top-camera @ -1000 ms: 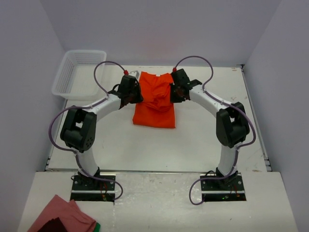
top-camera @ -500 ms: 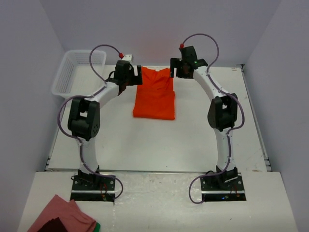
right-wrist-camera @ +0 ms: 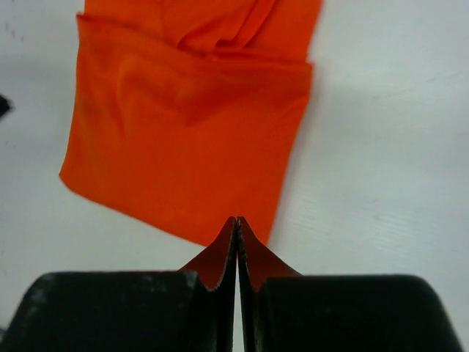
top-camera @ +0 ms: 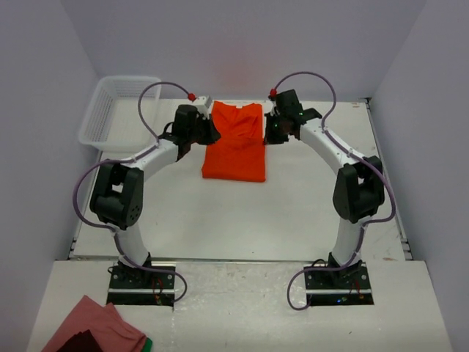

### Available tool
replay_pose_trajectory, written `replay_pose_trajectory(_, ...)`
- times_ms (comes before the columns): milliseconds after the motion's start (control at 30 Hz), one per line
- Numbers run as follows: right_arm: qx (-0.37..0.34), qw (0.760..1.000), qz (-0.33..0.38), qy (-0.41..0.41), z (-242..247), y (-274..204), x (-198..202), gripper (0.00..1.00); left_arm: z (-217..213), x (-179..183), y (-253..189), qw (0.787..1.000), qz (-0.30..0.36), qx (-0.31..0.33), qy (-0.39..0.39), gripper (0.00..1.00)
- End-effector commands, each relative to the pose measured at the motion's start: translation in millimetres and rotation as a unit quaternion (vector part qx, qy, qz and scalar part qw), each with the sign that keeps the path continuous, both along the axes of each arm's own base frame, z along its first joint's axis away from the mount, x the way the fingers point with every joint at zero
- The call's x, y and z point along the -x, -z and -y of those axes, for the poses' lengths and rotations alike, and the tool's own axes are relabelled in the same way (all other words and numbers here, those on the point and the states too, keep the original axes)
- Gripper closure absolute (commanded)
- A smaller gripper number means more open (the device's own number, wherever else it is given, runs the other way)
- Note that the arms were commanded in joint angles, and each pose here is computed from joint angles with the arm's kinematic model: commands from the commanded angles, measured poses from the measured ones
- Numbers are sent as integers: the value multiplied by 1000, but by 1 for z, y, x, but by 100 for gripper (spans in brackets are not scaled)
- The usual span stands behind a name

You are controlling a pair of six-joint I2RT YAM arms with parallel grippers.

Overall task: Fold and stack the t-shirts
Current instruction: Fold the folded rectangular tshirt in 1/3 of the way

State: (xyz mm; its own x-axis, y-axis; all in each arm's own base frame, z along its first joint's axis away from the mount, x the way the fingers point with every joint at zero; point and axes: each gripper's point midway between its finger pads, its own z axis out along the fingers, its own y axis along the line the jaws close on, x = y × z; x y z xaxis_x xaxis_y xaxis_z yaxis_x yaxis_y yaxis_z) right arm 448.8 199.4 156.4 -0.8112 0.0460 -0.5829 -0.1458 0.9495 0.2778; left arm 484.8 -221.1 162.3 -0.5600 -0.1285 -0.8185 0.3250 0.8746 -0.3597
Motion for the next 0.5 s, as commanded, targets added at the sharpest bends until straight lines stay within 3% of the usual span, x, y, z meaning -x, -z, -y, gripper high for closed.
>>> replay_pose_trajectory(0,-69,995,-56,-43,-39,22,30,100,33,34,12,992,-28,91,81,100)
replay_pose_trajectory(200,-81,987,-122,-69,-67,64,43,100,35,32,34,991,-44,84,89,100)
replay_pose_trajectory(467,-65,983,-152,-75,-75,97,48,100,26,24,56,993,-71,66,60,100)
